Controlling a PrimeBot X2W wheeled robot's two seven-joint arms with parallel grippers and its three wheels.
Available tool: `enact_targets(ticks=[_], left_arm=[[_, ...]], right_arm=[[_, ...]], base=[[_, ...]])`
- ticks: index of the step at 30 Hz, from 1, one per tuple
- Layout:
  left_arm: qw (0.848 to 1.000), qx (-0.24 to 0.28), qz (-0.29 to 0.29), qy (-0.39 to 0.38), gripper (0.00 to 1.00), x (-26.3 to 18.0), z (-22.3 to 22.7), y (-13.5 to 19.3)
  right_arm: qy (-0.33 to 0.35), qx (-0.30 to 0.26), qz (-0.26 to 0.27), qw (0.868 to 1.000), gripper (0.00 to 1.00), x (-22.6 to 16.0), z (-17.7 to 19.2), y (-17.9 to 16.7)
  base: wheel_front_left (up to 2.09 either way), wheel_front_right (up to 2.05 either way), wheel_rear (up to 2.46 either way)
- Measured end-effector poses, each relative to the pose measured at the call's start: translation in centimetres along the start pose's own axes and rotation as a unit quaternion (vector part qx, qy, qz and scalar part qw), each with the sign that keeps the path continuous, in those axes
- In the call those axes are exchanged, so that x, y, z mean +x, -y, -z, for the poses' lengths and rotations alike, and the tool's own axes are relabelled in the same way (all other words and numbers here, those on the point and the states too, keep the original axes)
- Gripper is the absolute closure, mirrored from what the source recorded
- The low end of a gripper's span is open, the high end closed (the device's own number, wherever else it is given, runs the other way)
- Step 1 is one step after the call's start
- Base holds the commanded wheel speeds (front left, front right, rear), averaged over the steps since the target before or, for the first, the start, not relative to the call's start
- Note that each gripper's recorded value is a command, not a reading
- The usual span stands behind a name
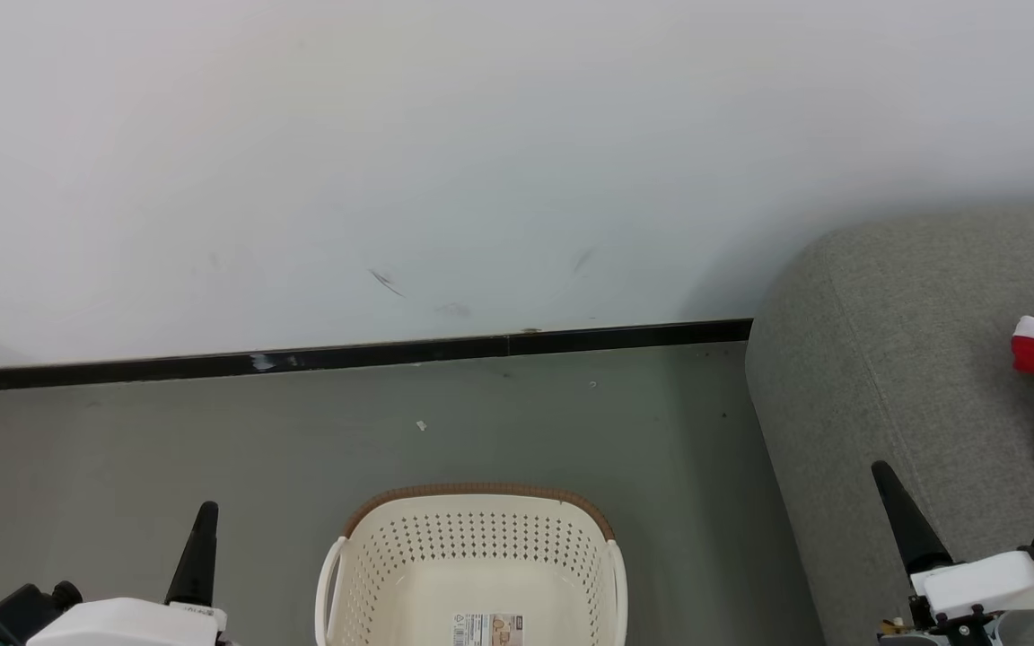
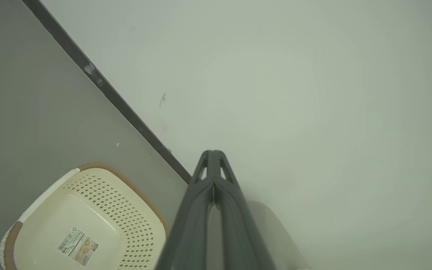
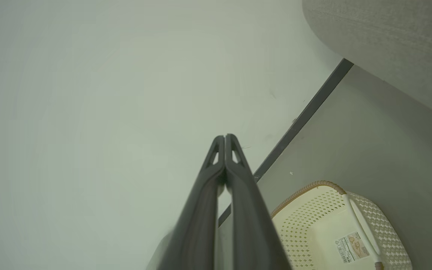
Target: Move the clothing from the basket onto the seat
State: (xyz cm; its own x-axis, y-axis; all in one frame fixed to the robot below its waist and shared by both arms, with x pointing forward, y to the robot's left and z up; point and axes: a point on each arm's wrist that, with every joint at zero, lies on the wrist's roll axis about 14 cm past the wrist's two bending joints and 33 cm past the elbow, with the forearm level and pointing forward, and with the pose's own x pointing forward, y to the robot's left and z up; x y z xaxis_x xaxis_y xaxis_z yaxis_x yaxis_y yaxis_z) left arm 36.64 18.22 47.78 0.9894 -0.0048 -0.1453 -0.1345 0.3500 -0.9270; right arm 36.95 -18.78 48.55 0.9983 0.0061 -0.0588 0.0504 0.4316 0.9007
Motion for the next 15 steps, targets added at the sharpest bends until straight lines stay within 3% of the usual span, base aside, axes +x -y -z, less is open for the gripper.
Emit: enact_targets(ticks=[15], left_arm=[[0.996, -0.088, 0.013, -0.005, 1.0, 0.45, -0.24, 0.43]], right_arm=[[0.004, 0.107, 0.011, 0.994, 1.0, 0.28, -0.53, 0.56]], base=[[0.0, 0.0, 0.0]])
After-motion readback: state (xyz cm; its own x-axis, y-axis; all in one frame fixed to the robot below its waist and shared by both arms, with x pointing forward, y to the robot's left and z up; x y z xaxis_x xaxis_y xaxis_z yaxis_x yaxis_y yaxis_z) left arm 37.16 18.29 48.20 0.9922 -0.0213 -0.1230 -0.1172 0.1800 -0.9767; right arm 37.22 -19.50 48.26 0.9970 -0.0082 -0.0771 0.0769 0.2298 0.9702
